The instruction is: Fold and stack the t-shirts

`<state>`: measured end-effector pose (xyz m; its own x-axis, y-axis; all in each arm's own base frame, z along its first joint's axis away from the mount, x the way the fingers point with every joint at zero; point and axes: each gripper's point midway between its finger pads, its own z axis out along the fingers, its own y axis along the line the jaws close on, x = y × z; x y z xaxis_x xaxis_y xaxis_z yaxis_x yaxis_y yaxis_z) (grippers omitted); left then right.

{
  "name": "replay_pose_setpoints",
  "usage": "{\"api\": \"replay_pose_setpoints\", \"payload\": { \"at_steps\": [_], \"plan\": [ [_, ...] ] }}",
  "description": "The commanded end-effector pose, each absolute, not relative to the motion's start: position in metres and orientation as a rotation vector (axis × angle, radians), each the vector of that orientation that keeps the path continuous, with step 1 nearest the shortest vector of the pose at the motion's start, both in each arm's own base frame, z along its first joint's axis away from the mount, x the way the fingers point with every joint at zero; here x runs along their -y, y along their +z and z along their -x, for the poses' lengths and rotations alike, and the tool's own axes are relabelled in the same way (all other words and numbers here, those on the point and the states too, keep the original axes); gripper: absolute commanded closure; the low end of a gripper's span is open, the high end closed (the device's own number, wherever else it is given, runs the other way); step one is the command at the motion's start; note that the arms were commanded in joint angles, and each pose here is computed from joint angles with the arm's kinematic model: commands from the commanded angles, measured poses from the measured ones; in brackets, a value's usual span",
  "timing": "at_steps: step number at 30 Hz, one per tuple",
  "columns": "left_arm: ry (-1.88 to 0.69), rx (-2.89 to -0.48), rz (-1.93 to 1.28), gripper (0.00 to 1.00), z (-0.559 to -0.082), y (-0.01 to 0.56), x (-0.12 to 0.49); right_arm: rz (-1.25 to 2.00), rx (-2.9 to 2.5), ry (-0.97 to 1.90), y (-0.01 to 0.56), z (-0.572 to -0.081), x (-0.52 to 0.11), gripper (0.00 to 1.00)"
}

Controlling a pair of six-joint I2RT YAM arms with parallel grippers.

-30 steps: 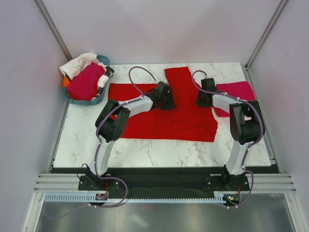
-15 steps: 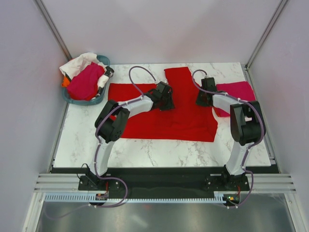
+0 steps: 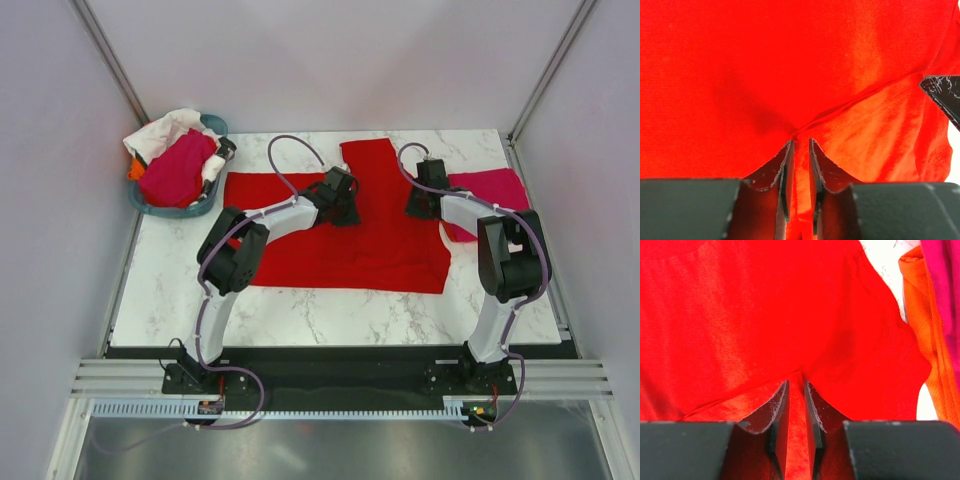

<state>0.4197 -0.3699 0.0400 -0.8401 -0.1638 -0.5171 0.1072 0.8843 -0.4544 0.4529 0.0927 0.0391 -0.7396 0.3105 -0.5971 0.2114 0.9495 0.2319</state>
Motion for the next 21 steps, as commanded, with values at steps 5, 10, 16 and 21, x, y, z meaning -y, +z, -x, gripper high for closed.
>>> {"api": "replay_pose_setpoints", "payload": {
  "at_steps": [5,10,16,21],
  "plan": [
    [-0.663,-2.478,-0.012,0.72,-0.421,0.043,0.38,-0.341,-2.398,0.202,0.049,-0.457,-0.095,0.76],
    [-0.628,-2.484,-0.013,0.73,-0.421,0.041,0.375,-0.345,-2.4,0.195,0.049,-0.457,-0.094,0.91],
    [-0.622,-2.493,-0.024,0.73,-0.42,0.041,0.374,-0.342,-2.408,0.181,0.046,-0.456,-0.093,0.77],
    [-0.648,-2.496,-0.03,0.78,-0.421,0.04,0.38,-0.345,-2.426,0.169,0.037,-0.457,-0.091,0.78]
  ]
}}
